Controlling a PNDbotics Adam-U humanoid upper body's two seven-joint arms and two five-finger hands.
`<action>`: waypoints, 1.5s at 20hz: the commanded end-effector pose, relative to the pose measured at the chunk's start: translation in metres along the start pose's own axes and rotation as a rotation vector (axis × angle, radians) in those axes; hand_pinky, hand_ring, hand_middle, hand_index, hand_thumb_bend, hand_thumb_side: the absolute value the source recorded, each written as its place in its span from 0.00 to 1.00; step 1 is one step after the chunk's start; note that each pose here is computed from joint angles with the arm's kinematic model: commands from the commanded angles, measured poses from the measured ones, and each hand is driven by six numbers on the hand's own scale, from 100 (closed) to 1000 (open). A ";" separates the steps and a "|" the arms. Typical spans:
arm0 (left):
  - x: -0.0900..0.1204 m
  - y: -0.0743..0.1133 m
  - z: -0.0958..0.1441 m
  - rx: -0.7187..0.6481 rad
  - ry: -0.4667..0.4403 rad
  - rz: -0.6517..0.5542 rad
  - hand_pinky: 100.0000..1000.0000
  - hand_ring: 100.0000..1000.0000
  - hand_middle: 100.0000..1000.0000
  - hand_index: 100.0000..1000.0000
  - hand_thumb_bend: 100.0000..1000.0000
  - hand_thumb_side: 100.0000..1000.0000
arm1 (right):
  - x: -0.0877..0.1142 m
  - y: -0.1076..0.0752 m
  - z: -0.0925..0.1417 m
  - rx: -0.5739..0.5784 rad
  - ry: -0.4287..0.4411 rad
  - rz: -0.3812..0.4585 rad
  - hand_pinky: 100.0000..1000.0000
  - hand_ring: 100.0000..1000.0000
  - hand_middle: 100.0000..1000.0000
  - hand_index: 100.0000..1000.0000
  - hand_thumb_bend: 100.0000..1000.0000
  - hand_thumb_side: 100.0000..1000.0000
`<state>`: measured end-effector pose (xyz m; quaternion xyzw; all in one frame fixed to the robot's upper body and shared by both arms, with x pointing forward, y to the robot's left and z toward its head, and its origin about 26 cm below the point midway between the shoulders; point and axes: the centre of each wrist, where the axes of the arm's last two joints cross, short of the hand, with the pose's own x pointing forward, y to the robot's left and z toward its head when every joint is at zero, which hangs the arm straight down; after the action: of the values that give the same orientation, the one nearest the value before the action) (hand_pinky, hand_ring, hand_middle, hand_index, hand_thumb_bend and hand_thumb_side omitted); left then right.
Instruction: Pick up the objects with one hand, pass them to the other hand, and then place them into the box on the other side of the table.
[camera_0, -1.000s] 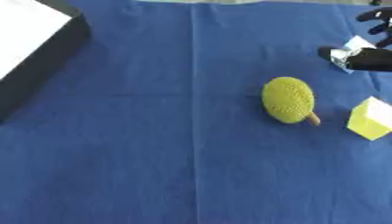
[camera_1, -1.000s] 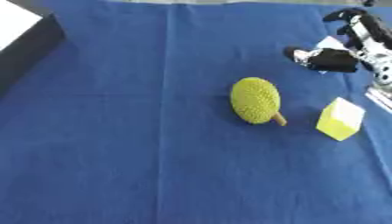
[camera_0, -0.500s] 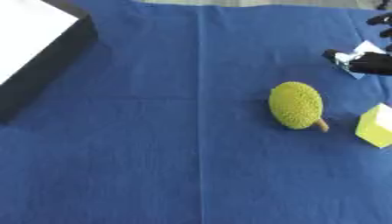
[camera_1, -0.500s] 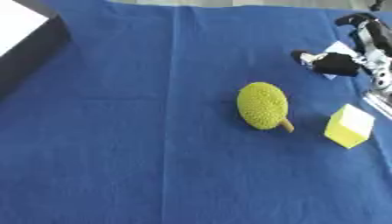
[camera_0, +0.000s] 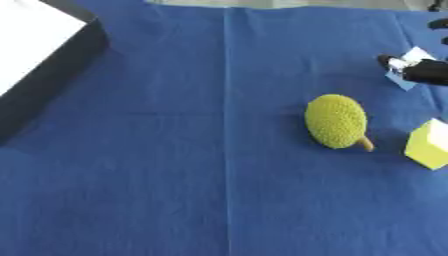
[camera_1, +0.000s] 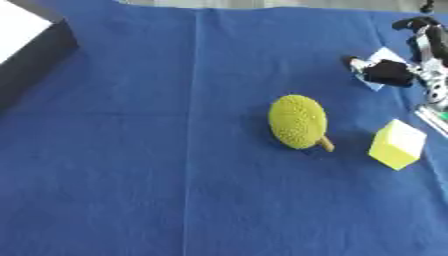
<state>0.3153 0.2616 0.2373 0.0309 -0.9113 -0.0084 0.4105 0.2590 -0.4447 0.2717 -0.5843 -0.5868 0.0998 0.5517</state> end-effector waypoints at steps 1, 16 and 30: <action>0.010 0.005 -0.003 -0.001 -0.033 -0.021 0.67 0.58 0.64 0.74 0.00 0.72 | 0.001 -0.009 -0.005 -0.031 -0.006 0.004 0.68 0.83 0.93 0.84 0.58 0.39; 0.009 0.006 -0.003 0.004 -0.029 -0.020 0.67 0.58 0.64 0.74 0.00 0.73 | -0.015 -0.011 -0.007 -0.079 0.048 0.008 0.67 0.83 0.92 0.84 0.58 0.39; 0.006 0.007 0.000 0.012 -0.012 -0.021 0.67 0.58 0.64 0.74 0.00 0.75 | -0.030 -0.009 -0.009 -0.086 0.063 -0.083 0.63 0.80 0.92 0.83 0.55 0.39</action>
<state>0.3138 0.2635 0.2358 0.0345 -0.9097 -0.0045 0.4138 0.2522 -0.4757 0.2559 -0.5834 -0.5871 0.0331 0.5603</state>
